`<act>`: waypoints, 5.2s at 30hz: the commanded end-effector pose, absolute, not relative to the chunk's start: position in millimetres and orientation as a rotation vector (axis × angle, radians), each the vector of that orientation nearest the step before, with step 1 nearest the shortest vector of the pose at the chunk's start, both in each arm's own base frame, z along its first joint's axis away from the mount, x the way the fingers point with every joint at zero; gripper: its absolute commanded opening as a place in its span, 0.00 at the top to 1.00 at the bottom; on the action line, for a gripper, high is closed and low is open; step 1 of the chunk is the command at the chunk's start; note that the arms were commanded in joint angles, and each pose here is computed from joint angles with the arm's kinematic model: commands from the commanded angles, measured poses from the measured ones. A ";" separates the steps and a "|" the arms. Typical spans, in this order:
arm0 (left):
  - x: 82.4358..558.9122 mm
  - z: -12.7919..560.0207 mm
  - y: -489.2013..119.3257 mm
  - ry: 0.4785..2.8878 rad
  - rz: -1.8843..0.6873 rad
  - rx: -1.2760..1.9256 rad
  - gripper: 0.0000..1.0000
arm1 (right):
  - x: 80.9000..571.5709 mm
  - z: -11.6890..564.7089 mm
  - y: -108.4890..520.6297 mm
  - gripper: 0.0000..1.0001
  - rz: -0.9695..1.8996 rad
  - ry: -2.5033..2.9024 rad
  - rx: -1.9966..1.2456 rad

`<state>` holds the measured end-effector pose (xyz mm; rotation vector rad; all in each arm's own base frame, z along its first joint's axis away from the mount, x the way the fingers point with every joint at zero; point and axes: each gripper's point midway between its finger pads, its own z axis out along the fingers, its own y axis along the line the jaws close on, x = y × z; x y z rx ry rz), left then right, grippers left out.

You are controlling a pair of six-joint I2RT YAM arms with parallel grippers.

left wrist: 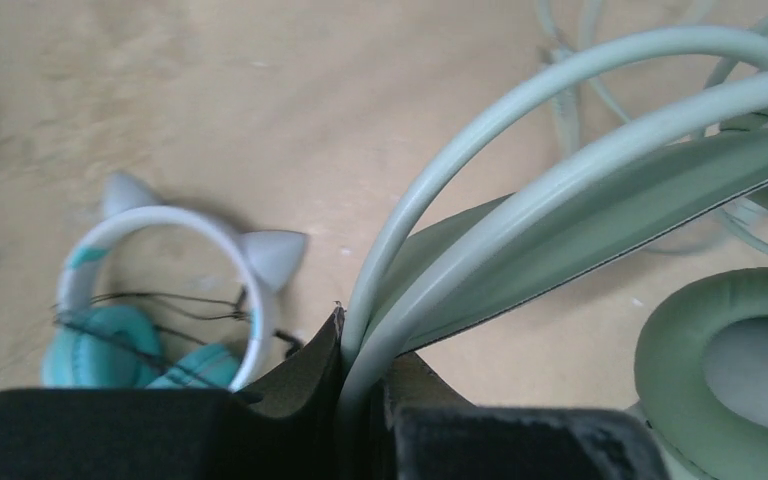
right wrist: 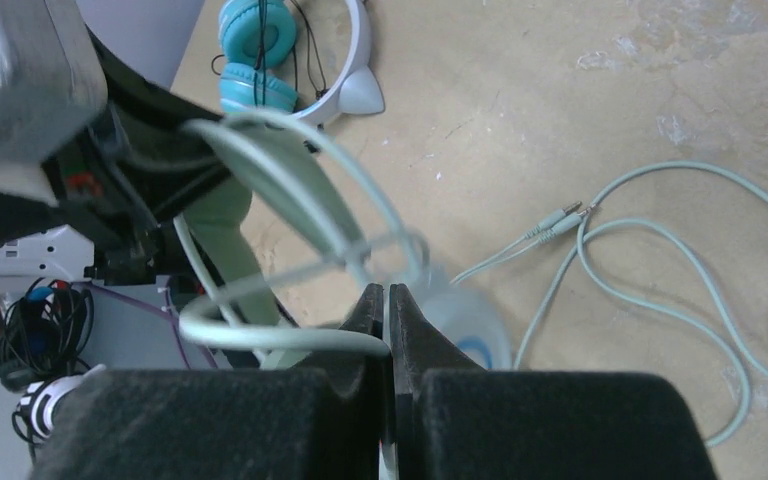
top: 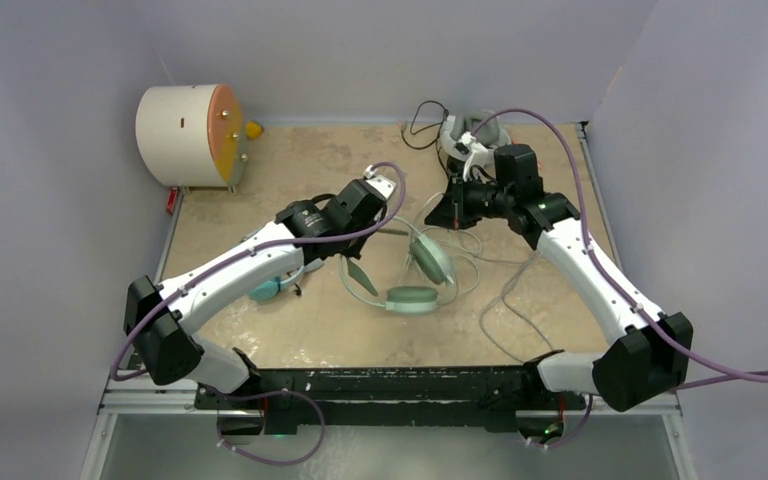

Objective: Wrap the headphones
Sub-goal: Wrap the headphones cable around the headphones.

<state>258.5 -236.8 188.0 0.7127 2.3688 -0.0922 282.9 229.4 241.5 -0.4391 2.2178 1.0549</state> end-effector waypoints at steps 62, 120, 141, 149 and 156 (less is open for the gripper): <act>360.6 357.3 -150.9 2.007 -0.689 -0.658 1.00 | 208.5 179.5 325.6 0.17 1.248 1.735 -0.815; 337.5 416.8 -185.0 1.943 -0.885 -0.222 1.00 | 214.9 95.3 285.1 1.00 1.180 2.229 -0.386; 211.5 316.8 -222.3 2.015 -0.935 0.743 1.00 | 268.4 175.4 210.2 1.00 0.964 2.307 -0.269; 229.7 249.3 -210.6 2.092 -0.376 0.893 1.00 | 265.0 215.5 208.2 1.00 0.987 2.287 -0.336; 241.1 227.2 -209.0 1.982 -0.034 1.099 1.00 | 250.7 225.4 213.8 1.00 1.055 2.274 -0.451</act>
